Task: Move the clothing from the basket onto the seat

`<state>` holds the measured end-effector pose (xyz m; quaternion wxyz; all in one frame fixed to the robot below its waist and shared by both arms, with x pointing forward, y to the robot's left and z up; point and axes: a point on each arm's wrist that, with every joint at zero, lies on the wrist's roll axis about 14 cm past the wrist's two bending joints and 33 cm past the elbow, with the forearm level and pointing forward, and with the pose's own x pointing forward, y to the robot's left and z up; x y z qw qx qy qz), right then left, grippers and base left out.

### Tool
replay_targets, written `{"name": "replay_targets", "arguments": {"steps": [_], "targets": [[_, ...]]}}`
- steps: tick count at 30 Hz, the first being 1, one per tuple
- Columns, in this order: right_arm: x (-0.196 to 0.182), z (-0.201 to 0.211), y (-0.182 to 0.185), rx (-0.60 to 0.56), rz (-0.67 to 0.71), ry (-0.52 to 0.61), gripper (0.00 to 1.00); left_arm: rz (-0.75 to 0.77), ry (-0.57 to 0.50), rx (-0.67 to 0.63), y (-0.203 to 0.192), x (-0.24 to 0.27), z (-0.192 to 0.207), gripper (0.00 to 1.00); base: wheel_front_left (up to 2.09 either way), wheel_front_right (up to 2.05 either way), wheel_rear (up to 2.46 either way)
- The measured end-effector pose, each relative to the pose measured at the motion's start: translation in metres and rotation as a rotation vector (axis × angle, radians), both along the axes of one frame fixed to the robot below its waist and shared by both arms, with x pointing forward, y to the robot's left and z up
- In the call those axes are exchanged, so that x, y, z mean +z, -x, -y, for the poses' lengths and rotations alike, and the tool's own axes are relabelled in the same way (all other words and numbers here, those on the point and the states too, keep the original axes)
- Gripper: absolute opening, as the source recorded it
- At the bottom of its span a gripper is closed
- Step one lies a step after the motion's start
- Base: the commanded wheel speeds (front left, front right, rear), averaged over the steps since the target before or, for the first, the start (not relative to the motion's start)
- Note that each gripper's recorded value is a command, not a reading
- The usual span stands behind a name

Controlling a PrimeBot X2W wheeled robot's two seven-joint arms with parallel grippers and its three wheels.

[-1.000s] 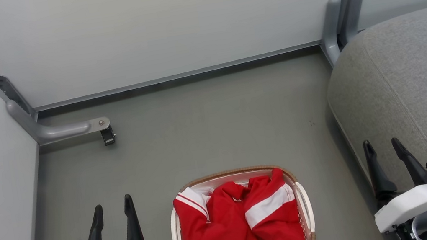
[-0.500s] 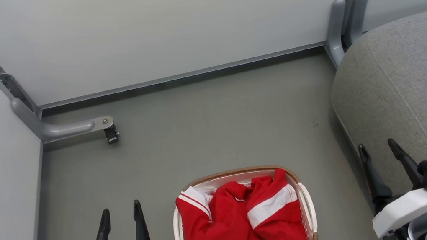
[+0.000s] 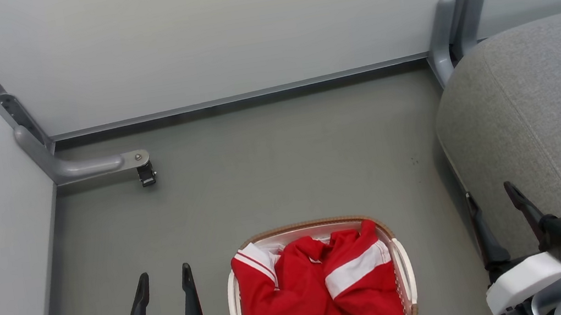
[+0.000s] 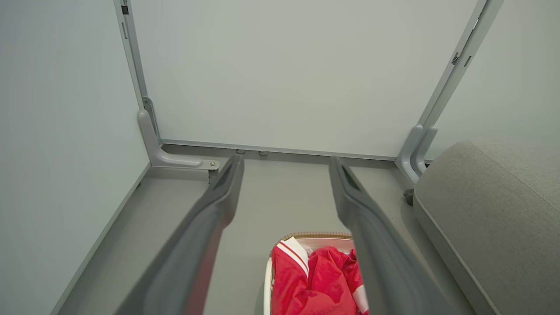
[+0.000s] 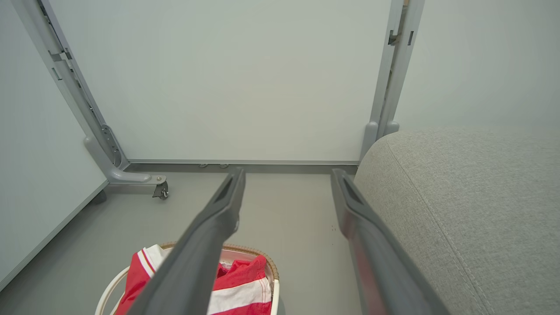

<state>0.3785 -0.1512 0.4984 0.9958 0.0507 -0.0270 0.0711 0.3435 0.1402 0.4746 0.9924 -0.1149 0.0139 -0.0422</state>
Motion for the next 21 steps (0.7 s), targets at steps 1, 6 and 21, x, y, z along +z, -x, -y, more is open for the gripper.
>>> {"name": "replay_targets", "arguments": {"steps": [1,6,21], "targets": [[-0.0001,-0.0001,0.0000,0.000,0.000,0.000,1.00,-0.001,0.000,0.000,0.0000,-0.0004,0.0000,1.00,0.00,0.00,0.00],[-0.0012,-0.0003,-0.0003,0.001,-0.003,0.000,1.00,-0.006,-0.001,0.000,0.0000,-0.0019,0.0000,1.00,0.00,0.00,0.00],[-0.0057,0.0003,-0.0019,-0.001,-0.017,-0.003,1.00,-0.016,-0.002,-0.001,-0.0018,-0.0049,0.0003,1.00,0.00,0.00,0.00]]}}
